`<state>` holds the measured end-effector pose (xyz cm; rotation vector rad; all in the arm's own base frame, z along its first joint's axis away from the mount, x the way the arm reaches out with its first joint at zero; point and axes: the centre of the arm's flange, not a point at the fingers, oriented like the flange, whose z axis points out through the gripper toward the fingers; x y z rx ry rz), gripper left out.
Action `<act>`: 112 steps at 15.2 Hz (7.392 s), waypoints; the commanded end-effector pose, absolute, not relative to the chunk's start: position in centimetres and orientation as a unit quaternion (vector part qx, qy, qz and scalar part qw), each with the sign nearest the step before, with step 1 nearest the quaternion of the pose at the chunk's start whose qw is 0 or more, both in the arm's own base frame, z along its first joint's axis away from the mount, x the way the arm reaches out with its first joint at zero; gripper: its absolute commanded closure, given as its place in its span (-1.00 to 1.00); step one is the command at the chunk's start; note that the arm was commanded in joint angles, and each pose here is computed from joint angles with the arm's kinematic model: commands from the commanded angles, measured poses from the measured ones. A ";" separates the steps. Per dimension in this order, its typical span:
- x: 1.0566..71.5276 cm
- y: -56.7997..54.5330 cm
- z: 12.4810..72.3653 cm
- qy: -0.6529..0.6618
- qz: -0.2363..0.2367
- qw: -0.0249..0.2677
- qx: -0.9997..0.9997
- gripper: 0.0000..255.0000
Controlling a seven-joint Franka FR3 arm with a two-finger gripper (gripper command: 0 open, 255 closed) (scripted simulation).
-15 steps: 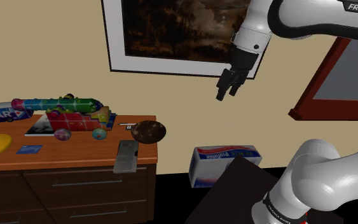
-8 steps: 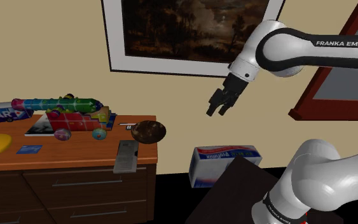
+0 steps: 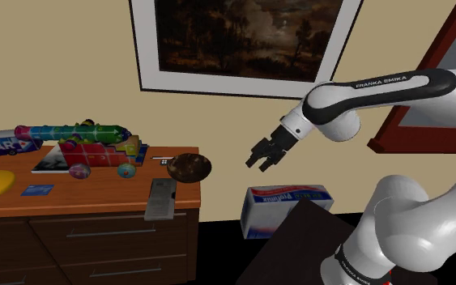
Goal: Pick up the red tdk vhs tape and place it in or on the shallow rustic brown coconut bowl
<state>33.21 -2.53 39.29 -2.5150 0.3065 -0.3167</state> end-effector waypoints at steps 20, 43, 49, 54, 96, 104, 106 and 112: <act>42.4 7.6 11.7 0.229 -0.216 0.589 -0.744 -1.00; 47.3 13.3 7.6 0.243 -0.228 0.628 -0.703 1.00; 47.1 13.7 8.2 0.243 -0.228 0.629 -0.703 1.00; 47.1 13.7 10.8 0.243 -0.228 0.629 -0.703 1.00; 51.1 -2.9 15.1 0.243 -0.228 0.629 -0.703 1.00; 51.1 -2.9 13.4 0.243 -0.228 0.629 -0.703 1.00; 51.1 -2.9 13.4 0.243 -0.228 0.629 -0.703 1.00; 51.1 -2.9 13.4 0.243 -0.228 0.629 -0.703 -1.00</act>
